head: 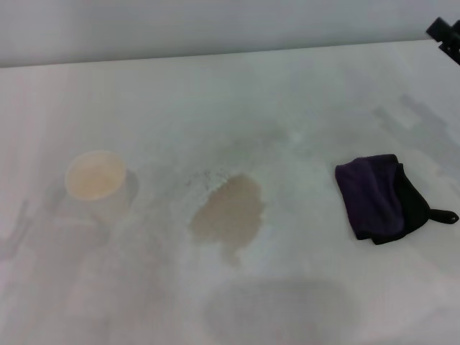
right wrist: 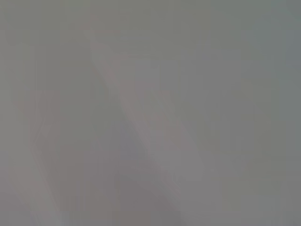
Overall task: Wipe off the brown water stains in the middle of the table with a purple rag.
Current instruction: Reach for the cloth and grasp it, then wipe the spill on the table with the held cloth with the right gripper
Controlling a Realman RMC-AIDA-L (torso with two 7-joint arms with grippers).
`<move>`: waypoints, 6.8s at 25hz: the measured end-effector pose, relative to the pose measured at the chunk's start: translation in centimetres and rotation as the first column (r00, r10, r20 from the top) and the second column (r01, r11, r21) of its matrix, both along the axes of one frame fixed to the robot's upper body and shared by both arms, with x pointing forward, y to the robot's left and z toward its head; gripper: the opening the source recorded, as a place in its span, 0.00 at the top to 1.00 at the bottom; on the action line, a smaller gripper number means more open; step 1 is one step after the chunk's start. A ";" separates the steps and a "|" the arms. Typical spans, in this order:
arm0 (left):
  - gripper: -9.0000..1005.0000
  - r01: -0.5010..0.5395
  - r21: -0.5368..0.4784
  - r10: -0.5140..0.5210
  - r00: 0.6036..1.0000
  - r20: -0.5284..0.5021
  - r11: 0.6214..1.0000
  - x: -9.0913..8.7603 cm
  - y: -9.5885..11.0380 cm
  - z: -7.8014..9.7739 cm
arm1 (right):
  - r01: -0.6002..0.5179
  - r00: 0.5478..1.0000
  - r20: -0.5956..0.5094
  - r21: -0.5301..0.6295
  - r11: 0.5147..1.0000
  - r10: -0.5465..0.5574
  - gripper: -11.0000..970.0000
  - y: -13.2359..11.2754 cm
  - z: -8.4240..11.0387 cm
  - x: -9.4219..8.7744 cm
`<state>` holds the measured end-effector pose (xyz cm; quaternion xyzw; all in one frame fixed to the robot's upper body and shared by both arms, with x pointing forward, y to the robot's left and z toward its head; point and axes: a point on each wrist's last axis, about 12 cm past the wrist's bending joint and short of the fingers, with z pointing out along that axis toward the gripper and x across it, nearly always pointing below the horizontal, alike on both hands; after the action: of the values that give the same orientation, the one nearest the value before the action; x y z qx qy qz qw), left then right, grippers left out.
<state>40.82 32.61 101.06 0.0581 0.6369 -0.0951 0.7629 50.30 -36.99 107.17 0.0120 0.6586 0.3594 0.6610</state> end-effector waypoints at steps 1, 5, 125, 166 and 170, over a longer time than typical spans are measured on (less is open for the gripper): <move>0.13 0.001 0.000 -0.001 1.000 0.004 1.000 0.0 0.0 0.0 | -0.034 0.999 -0.020 -0.002 0.999 0.034 0.11 -0.1 0.4 0.3; 0.13 0.005 0.000 -0.005 1.000 0.019 1.000 0.0 0.0 0.2 | -0.184 0.974 -0.136 -0.010 0.983 0.181 0.11 0.4 1.4 1.3; 0.13 -0.056 0.030 0.053 0.995 0.088 0.998 2.5 0.9 1.5 | -0.690 0.424 -0.837 -0.546 0.476 -0.345 0.51 14.7 3.6 9.4; 0.13 -0.063 0.033 0.059 0.993 0.106 0.997 2.4 1.1 1.7 | -0.731 0.640 -0.767 -0.629 0.267 -0.055 0.90 25.8 5.2 10.2; 0.13 -0.064 0.032 0.061 0.993 0.101 0.997 2.0 1.1 1.6 | -0.779 0.607 -0.795 -0.590 0.212 0.016 0.90 27.3 4.3 8.7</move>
<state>42.85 33.71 102.63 0.0564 0.6009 -0.0568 0.7953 59.02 -9.66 111.52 -0.4261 0.8908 0.0664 0.1428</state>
